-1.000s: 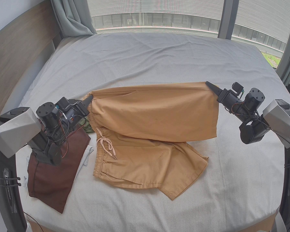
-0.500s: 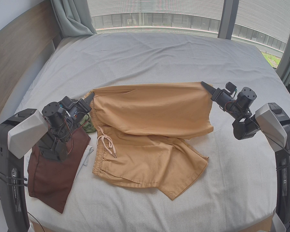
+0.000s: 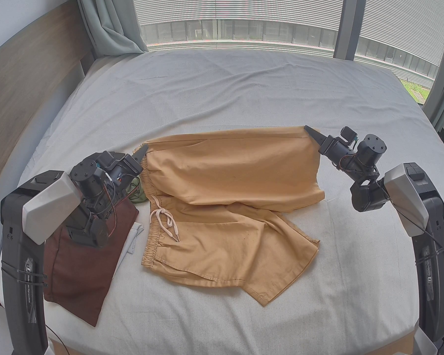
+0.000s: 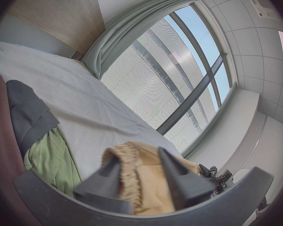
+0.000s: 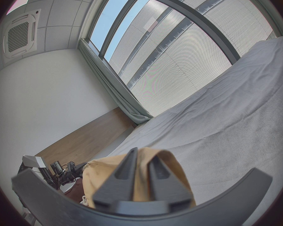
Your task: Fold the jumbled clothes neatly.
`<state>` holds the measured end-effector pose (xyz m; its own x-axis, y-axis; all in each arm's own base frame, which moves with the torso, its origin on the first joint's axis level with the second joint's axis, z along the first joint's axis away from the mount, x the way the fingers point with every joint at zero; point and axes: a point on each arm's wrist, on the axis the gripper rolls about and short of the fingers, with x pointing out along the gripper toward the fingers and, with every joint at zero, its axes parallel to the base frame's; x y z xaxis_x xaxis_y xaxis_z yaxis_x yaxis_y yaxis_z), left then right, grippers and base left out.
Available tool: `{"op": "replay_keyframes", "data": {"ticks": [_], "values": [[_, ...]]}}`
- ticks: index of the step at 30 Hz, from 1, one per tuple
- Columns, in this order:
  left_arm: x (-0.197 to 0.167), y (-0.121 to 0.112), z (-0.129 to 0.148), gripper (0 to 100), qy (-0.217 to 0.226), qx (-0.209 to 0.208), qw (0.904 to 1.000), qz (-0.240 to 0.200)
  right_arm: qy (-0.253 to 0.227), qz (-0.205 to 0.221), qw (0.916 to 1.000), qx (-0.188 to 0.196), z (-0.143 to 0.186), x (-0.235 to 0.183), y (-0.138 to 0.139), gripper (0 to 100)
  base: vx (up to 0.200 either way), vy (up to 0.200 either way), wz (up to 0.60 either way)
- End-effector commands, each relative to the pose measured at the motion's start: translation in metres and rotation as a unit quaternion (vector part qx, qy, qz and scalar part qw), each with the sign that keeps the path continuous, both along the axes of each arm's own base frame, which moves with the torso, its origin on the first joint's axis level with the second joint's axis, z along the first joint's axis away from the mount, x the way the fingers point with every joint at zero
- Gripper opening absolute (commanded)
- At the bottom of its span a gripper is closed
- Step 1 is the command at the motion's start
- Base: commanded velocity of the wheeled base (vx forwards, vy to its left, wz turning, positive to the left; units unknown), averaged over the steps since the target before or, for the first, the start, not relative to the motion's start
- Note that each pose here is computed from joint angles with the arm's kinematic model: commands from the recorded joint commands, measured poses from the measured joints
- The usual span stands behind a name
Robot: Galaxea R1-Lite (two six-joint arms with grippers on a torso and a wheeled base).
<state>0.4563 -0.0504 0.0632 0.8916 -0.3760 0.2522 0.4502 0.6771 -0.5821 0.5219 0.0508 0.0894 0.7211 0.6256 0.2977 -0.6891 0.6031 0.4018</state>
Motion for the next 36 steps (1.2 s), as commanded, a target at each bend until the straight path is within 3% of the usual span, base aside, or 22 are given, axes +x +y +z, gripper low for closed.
{"op": "replay_keyframes", "data": {"ticks": [1,6,15,36], "values": [[0.003,0.001,0.000,100,0.001,-0.007,1.0000,-0.001,-0.005,0.001,1.0000,0.001,0.002,0.003,0.002,100,0.000,0.000,0.00],[0.002,-0.002,0.004,100,0.029,-0.038,0.9988,-0.012,-0.004,0.001,1.0000,-0.001,0.002,0.003,0.002,100,0.000,0.000,0.00],[-0.004,-0.003,-0.005,100,0.081,-0.035,0.9961,-0.006,0.024,0.000,0.9996,-0.018,-0.001,-0.026,0.004,100,0.000,0.000,0.00],[-0.062,-0.003,0.005,100,0.098,-0.022,0.9948,-0.016,0.037,0.018,0.9987,-0.030,-0.015,-0.084,0.018,100,0.000,0.000,0.00]]}}
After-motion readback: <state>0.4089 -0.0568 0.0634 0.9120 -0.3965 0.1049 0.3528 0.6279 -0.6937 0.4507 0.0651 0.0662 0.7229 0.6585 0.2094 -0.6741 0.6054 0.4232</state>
